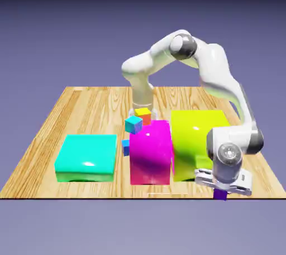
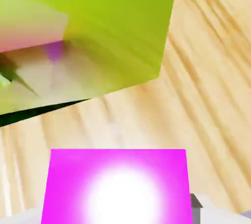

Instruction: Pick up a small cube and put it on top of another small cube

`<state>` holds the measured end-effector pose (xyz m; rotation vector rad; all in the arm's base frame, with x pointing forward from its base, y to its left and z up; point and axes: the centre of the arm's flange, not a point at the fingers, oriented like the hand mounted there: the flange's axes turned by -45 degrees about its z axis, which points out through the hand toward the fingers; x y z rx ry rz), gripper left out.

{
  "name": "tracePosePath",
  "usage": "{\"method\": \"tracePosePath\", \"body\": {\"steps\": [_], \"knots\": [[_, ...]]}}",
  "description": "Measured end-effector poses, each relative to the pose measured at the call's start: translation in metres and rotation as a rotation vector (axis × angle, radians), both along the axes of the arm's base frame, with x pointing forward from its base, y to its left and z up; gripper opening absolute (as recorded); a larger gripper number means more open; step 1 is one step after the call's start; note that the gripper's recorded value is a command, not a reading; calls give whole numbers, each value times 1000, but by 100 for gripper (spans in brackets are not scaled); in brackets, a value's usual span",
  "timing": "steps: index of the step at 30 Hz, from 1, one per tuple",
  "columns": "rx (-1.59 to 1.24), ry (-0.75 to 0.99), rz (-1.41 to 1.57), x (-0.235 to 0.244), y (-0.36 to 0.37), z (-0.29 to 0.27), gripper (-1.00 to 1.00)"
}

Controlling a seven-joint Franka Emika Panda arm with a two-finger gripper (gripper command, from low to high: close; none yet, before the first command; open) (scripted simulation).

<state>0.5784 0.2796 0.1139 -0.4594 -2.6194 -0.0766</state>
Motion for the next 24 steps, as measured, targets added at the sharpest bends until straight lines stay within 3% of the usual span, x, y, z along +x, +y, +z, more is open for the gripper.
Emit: {"method": "tracePosePath", "body": {"steps": [14,24], "knots": [[8,-50,14,20,0,66,-100],[-100,-111,91,-7,-93,201,-100]]}}
